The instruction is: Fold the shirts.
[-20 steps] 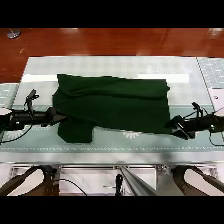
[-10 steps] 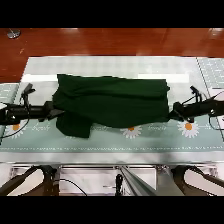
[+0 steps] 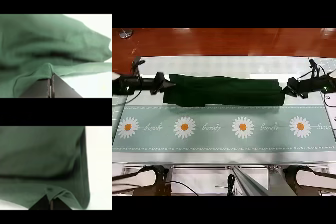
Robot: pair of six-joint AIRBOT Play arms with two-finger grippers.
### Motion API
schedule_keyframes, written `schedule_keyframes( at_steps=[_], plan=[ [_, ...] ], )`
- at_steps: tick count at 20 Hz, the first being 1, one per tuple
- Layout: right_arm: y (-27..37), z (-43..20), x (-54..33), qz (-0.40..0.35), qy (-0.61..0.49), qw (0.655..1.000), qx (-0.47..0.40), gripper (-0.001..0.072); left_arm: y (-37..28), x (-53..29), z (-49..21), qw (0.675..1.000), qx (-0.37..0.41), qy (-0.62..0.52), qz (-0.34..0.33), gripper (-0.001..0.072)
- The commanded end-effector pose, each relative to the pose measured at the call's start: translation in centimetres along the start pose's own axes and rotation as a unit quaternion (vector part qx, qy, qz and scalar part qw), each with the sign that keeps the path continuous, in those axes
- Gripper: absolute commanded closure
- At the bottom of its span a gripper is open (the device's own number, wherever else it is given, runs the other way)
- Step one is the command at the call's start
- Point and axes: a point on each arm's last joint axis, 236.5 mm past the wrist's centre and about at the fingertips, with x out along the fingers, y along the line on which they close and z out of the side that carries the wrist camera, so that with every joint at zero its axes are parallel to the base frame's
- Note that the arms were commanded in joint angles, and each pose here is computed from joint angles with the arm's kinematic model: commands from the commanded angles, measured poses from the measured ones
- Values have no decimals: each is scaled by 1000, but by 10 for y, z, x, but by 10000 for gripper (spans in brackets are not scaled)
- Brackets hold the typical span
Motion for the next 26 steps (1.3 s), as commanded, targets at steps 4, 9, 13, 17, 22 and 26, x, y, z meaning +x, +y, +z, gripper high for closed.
schedule_keyframes(
  at_steps=[4,9,13,17,22,26],
  plan=[
    [11,67,33,33,-47,998,-3,681,21,66,53,996,-61,55,-19,686],
    [13,88,59,79,-72,992,70,148,27,83,59,995,-74,67,-21,2],
    [-10,83,25,70,-42,996,42,84,50,26,70,992,-75,92,33,3],
    [-69,49,4,16,32,995,92,85,128,-79,83,965,-109,36,235,3],
    [-62,41,43,59,58,990,117,85,51,-91,82,973,33,-71,218,3],
    [-30,34,77,116,79,983,117,86,-2,-58,33,975,91,-82,187,3]
  ],
)
